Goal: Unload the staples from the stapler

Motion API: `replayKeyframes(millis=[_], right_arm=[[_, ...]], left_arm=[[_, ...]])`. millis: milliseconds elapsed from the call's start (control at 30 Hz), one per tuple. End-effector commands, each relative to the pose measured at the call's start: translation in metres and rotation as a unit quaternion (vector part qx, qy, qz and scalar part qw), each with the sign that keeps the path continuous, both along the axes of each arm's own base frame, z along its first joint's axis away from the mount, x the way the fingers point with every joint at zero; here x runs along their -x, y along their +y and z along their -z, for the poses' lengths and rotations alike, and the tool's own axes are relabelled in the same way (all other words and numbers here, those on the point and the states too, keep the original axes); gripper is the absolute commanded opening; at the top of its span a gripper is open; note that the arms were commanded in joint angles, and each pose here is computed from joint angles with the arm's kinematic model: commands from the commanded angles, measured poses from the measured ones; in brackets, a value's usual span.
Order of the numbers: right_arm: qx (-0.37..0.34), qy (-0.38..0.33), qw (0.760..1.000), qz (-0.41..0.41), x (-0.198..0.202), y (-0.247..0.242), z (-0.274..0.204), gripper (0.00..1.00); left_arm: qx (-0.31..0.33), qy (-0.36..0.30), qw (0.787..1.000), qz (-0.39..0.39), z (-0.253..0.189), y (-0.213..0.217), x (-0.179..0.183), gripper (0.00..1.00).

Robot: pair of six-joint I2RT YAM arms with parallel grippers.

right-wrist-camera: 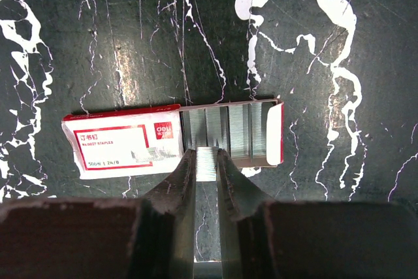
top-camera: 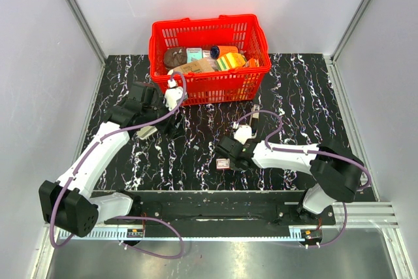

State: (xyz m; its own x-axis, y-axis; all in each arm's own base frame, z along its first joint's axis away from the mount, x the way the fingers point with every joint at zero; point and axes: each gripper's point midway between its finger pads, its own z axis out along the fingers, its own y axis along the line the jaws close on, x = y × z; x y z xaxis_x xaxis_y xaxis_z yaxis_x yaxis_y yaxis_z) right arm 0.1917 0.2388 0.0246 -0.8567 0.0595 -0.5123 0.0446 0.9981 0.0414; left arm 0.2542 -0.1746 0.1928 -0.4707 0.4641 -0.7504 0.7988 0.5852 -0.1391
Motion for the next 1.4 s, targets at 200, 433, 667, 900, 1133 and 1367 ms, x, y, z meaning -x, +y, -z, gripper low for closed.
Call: replayKeyframes(millis=[200,433,667,900,1133,1367], right_arm=[[-0.006,-0.017,1.000,-0.012,-0.004,0.008,-0.009,0.07],[-0.006,-0.018,1.000,-0.015,-0.005,0.009,-0.009,0.16],[-0.007,-0.022,1.000,-0.016,-0.007,0.010,-0.012,0.27],[-0.010,-0.023,1.000,-0.018,-0.008,0.011,-0.013,0.31],[-0.009,-0.031,0.999,-0.021,-0.010,0.011,-0.017,0.31],[-0.024,-0.044,0.999,-0.018,-0.010,0.009,-0.030,0.30]], left_arm=[[0.014,-0.027,1.000,0.008,-0.012,-0.004,-0.002,0.71],[0.013,-0.027,0.999,0.013,-0.012,-0.005,0.000,0.71],[0.015,-0.027,0.999,0.017,-0.013,-0.007,0.003,0.71],[0.017,-0.023,0.999,0.024,-0.013,-0.009,0.007,0.71],[0.016,-0.019,0.999,0.026,-0.011,-0.008,0.009,0.71],[0.016,-0.018,0.999,0.029,-0.011,-0.009,0.011,0.71]])
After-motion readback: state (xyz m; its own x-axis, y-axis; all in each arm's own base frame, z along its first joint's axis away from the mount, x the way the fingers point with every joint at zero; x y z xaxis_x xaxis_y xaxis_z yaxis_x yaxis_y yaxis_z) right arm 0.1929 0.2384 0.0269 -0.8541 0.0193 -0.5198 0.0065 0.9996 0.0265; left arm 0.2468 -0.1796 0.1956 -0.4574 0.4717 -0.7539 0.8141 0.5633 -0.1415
